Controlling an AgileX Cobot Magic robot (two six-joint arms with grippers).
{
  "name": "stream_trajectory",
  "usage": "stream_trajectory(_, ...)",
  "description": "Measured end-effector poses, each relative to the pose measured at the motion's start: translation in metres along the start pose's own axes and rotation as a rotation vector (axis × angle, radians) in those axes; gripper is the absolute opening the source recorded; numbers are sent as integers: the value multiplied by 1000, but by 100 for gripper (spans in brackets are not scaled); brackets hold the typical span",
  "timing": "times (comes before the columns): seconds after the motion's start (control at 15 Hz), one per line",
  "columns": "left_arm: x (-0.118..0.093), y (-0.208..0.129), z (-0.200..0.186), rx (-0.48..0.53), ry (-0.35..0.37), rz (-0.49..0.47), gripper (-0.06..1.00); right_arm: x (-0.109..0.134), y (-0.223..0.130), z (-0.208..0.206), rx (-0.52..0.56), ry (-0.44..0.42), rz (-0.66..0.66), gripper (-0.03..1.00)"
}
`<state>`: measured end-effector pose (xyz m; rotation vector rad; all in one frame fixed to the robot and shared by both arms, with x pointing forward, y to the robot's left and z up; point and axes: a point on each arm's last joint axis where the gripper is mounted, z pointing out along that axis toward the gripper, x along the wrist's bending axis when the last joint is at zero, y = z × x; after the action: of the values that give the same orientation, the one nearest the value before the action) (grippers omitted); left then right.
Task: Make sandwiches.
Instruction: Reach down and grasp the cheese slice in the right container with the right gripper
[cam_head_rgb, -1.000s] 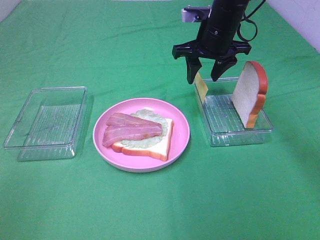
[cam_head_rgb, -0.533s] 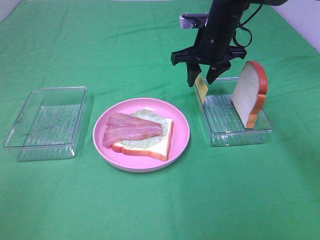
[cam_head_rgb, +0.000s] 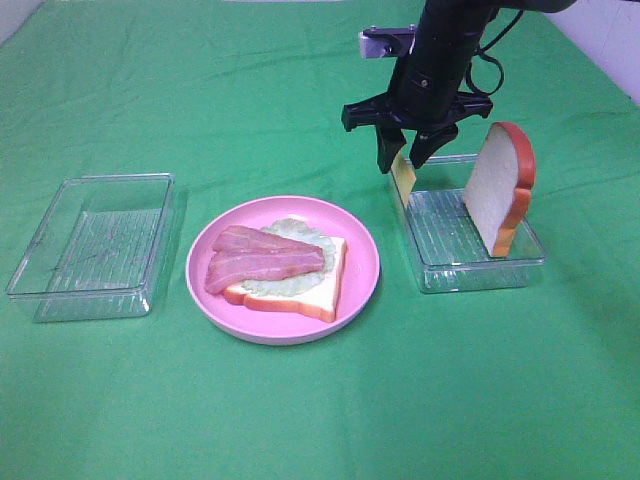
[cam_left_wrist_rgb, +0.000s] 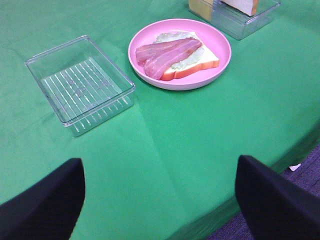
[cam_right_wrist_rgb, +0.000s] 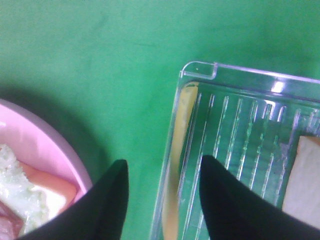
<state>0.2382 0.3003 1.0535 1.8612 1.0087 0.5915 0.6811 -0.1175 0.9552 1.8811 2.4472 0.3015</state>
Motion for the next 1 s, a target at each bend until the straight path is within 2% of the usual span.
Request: stream_trajectory(1.0, 0, 0, 0, 0, 0, 0, 77, -2, -2, 5, 27, -22, -29, 41)
